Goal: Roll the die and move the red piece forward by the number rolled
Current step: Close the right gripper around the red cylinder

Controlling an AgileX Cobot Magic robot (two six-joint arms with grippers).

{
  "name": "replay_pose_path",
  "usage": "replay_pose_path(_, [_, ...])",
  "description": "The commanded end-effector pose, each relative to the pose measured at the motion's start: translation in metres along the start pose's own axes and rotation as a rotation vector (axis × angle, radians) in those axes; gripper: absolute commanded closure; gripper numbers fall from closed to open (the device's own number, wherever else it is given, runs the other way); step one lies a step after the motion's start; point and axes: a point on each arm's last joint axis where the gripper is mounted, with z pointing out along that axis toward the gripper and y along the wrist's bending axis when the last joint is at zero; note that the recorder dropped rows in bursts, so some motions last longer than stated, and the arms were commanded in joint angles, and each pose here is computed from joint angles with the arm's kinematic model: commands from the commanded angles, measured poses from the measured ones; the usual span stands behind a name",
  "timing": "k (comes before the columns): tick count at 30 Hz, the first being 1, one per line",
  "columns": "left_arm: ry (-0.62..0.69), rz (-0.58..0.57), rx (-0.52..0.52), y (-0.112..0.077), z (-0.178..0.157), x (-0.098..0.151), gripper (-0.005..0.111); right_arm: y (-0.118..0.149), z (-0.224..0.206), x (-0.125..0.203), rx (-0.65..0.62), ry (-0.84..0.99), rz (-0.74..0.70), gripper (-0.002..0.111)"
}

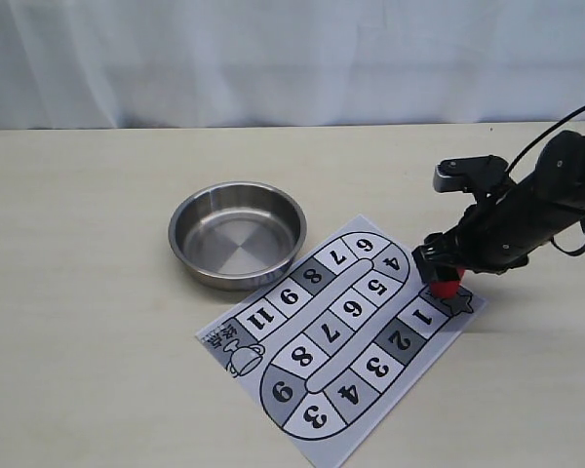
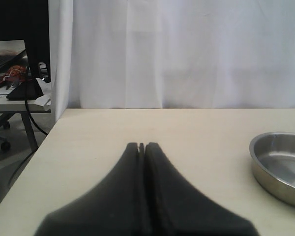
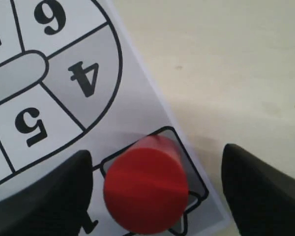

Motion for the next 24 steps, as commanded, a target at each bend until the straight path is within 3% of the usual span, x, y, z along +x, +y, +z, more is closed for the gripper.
replay_pose_path(1, [-0.019, -0.002, 0.001, 0.0, 0.0, -0.003, 0.107, -0.002, 0.005, 0.001, 0.01, -0.007, 0.001, 0.041])
replay_pose_path(3, [-0.019, -0.002, 0.001, 0.0, 0.0, -0.003, 0.107, -0.002, 0.005, 0.001, 0.01, -0.007, 0.001, 0.05])
replay_pose_path(10, [-0.019, -0.002, 0.001, 0.0, 0.0, -0.003, 0.107, -0.001, 0.004, 0.002, 0.003, 0.004, 0.007, 0.104])
replay_pose_path(24, [-0.019, -0.005, 0.001, 0.0, 0.0, -0.003, 0.107, 0.014, -0.032, 0.01, -0.093, -0.002, 0.023, 0.104])
